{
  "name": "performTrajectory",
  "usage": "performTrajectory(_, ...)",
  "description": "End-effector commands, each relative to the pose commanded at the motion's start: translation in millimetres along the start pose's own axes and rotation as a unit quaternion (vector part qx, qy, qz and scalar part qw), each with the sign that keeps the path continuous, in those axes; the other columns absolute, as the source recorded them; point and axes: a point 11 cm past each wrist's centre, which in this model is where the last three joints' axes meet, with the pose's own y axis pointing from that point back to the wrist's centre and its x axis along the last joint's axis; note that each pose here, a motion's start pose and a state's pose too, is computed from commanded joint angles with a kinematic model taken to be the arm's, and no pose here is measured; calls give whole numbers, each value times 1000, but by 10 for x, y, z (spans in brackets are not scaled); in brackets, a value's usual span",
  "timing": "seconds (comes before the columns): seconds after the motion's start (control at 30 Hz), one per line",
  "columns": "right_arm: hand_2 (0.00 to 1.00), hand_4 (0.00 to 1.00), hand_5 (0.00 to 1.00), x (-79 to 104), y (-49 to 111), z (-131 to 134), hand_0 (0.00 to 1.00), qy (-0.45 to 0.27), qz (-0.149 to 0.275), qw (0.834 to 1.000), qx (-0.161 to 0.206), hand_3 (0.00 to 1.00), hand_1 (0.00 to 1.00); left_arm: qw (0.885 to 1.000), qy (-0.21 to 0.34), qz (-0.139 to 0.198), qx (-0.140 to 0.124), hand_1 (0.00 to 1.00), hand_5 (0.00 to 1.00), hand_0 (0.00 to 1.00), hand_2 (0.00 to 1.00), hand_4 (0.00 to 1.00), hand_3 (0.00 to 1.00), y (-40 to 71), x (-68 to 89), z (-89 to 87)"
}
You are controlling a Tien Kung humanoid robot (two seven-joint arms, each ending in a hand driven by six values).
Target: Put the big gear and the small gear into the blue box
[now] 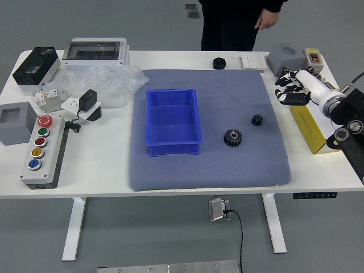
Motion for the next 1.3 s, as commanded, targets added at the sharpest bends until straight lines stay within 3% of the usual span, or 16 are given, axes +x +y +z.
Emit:
performTrajectory(0.23,734,553,107,-122,-76,-103,700,118,-9,993,-17,738,660,1000,-2,0,0,789,352,827,782,658,771,1,-1,4)
performTrajectory(0.27,750,558,79,-131,-84,-114,693,131,-10,991,-19,821,656,1000,-2,0,1,789,351,827,782,656,768,1,-1,2)
performTrajectory(0.43,750,558,79,-169,-126,-165,693,190,-11,981,-30,821,656,1000,-4,0,2,789,351,827,782,656,768,1,3,-2)
performTrajectory(0.47,776,567,64,-181,-135,-175,698,196,-13,980,-31,871,663,1000,-4,1,2,789,352,827,782,657,768,1,4,-1)
performTrajectory(0.7,790,579,60,-312,-203,-259,705,217,-32,975,-32,887,673,1000,-6,1,2,789,352,827,781,657,764,4,13,4)
performTrajectory(1.0,800,588,63,-490,-275,-464,709,223,-54,973,-20,891,679,1000,-5,1,3,790,352,827,781,657,763,2,15,-7)
performTrajectory(1.3,804,605,85,-547,-330,-481,730,214,-67,974,-21,880,703,1000,-5,0,4,789,354,827,781,657,761,-1,3,-14)
